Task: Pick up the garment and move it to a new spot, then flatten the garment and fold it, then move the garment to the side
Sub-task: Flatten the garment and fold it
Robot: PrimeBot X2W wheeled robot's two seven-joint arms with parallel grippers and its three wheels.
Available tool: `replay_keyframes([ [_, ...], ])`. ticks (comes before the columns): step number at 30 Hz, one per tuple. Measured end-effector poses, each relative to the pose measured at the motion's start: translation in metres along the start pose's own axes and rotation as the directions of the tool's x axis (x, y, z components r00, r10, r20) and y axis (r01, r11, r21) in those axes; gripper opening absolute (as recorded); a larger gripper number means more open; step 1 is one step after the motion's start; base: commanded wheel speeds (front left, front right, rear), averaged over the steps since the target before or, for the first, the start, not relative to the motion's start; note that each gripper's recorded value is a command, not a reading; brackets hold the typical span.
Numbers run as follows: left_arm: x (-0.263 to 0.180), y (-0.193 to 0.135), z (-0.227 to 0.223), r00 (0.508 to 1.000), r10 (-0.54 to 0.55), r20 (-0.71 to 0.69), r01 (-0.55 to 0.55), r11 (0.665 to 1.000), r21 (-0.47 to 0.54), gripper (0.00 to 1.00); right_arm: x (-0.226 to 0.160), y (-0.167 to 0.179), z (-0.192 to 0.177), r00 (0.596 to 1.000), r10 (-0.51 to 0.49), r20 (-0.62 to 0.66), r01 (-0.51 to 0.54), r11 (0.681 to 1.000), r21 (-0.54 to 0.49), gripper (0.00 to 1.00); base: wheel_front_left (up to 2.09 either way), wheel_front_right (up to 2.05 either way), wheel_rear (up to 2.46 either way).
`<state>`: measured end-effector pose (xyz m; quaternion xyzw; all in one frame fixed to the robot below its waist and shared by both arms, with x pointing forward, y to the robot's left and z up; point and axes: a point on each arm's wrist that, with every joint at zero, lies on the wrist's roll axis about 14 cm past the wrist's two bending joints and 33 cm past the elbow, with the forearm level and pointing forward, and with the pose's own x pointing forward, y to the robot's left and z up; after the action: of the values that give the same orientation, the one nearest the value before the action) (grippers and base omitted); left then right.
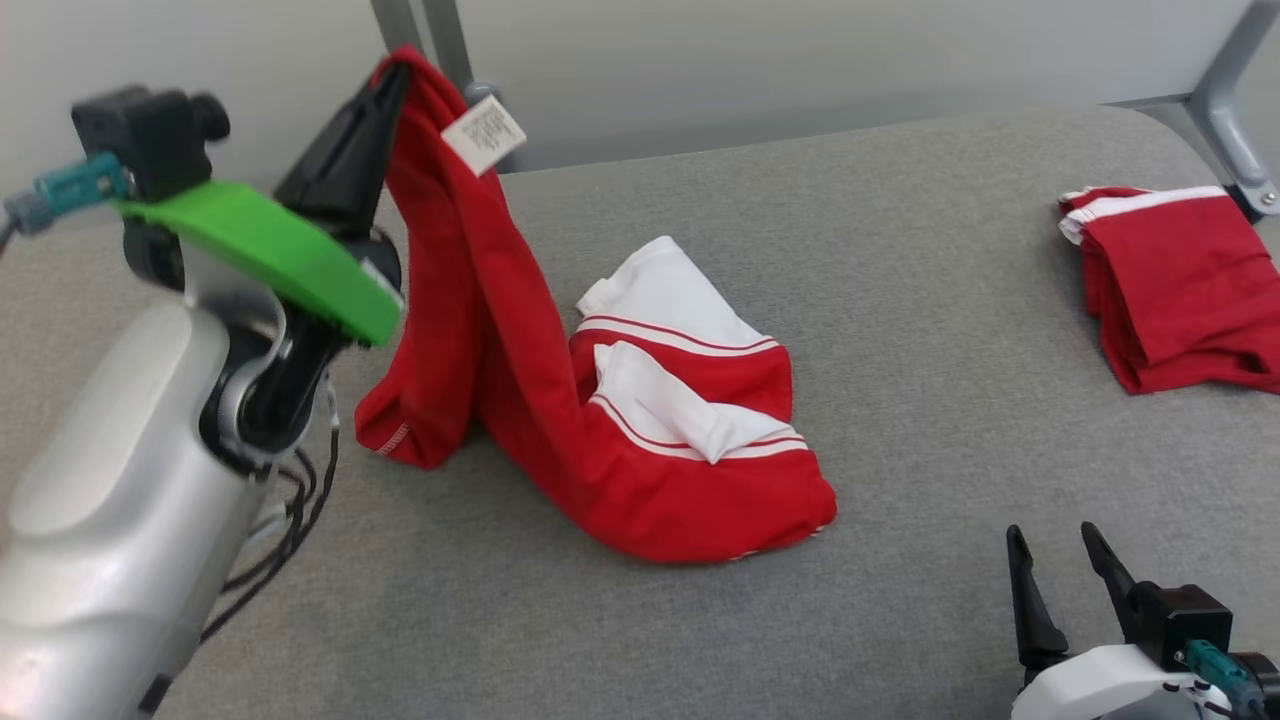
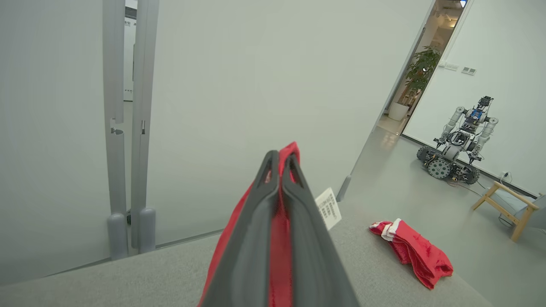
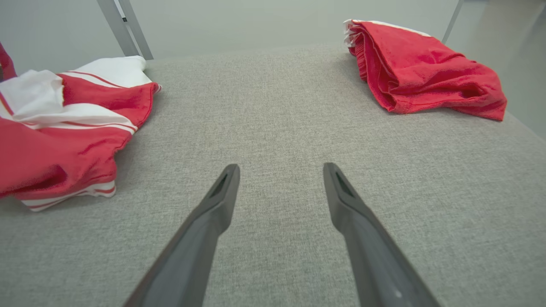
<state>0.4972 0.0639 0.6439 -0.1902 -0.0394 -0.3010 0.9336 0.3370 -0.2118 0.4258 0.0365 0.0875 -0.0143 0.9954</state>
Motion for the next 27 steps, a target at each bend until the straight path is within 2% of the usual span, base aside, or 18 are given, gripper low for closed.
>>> replay_keyframes([
  [3,-0.038,0.017,-0.027,0.997,0.036,-0.072,-0.038,0.999,-0.030,0.00,0.006,0.004,0.003,1.000,0.024,0.005,-0.024,1.000,-0.014,1.00,0.00,0.00,0.00],
  [6,-0.089,0.046,-0.056,0.979,0.138,-0.151,-0.146,0.988,-0.042,0.00,0.015,0.018,0.004,0.997,0.076,0.005,-0.076,0.997,-0.032,1.00,0.00,0.00,0.00],
  [9,-0.144,0.067,-0.090,0.944,0.240,-0.226,-0.258,0.964,-0.055,0.00,0.026,0.033,0.008,0.991,0.130,0.014,-0.129,0.990,-0.049,1.00,0.00,0.00,0.00],
  [12,-0.195,0.080,-0.123,0.895,0.317,-0.312,-0.332,0.943,0.006,0.00,0.034,0.047,0.009,0.984,0.175,0.015,-0.174,0.983,-0.056,1.00,0.00,0.00,0.00],
  [16,-0.242,0.084,-0.156,0.839,0.401,-0.368,-0.432,0.902,-0.003,0.00,0.042,0.063,0.007,0.974,0.227,0.005,-0.227,0.972,-0.063,1.00,0.00,0.00,0.00],
  [19,-0.269,0.094,-0.170,0.793,0.460,-0.399,-0.489,0.872,0.032,0.00,0.046,0.070,0.005,0.969,0.249,-0.004,-0.248,0.966,-0.066,1.00,0.00,0.00,0.00],
  [26,-0.313,0.104,-0.203,0.686,0.556,-0.469,-0.631,0.776,-0.003,0.00,0.048,0.076,0.000,0.965,0.263,-0.015,-0.263,0.963,-0.058,1.00,0.00,0.00,0.00],
  [27,-0.319,0.104,-0.207,0.668,0.566,-0.484,-0.655,0.755,-0.021,0.33,0.047,0.074,0.001,0.967,0.256,-0.014,-0.256,0.965,-0.058,1.00,0.00,0.00,0.00],
])
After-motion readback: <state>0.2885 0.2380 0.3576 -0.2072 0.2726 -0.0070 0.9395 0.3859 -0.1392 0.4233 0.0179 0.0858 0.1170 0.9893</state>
